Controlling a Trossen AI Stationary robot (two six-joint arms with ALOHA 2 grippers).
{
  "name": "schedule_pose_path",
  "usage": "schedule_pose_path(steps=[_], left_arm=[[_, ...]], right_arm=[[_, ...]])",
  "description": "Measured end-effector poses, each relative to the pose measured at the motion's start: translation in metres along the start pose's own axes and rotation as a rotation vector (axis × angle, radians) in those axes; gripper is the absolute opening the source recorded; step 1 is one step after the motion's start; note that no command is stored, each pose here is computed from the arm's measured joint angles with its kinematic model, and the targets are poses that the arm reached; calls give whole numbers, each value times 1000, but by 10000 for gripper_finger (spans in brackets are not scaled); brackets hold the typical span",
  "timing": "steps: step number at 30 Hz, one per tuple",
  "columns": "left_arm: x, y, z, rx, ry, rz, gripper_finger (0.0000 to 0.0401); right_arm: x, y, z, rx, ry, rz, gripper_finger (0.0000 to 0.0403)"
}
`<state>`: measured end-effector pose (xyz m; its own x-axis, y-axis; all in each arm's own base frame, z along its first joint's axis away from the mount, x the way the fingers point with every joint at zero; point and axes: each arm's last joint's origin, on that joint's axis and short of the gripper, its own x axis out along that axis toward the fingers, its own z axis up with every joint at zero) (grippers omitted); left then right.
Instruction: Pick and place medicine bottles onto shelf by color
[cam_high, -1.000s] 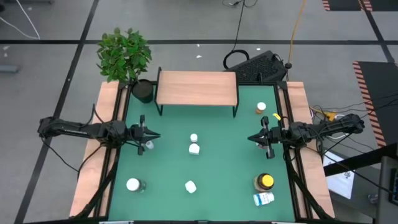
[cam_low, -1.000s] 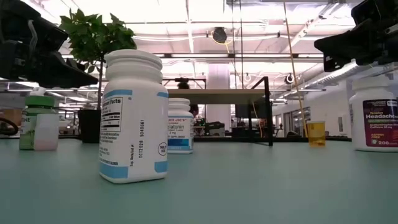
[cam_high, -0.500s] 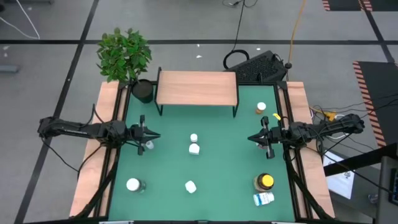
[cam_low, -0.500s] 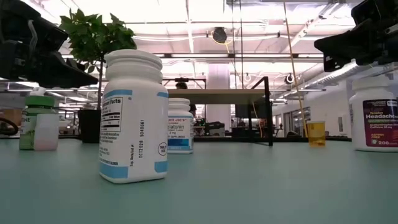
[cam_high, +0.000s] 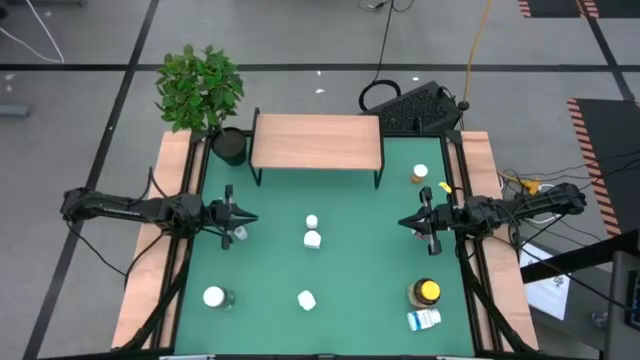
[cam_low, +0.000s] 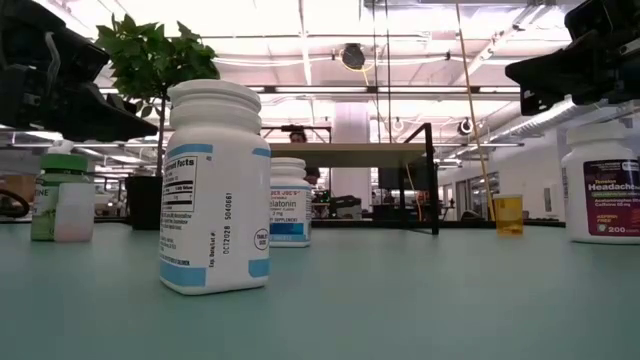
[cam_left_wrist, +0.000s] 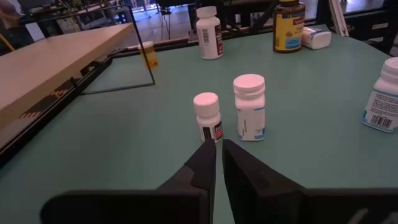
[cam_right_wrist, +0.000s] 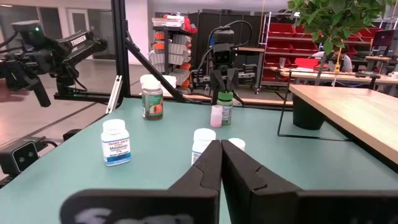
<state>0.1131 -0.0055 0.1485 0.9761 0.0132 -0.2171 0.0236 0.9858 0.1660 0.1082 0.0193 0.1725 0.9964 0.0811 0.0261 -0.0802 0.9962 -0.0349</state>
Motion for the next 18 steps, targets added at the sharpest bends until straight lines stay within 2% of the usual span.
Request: schedule_pose_path(steps=[4, 8, 10, 12, 14, 18], left_arm=[[0, 0, 0, 0, 0, 0, 31], [0, 1, 1, -2, -8, 13, 31], [0, 1, 3, 0, -24, 24, 31], [0, 2, 5, 1, -47, 29, 31], [0, 2, 9, -18, -89, 34, 31], [-2, 4, 18, -69, -185, 44, 31]], right_arm=[[0, 0, 4, 8, -42, -2, 0], [-2, -1, 19, 6, -200, -16, 0], [-3, -3, 26, 42, -266, -47, 0], [-3, -4, 25, 74, -241, -107, 1], [0, -5, 16, 65, -132, -161, 9], [3, -9, 41, 111, -105, -264, 42]])
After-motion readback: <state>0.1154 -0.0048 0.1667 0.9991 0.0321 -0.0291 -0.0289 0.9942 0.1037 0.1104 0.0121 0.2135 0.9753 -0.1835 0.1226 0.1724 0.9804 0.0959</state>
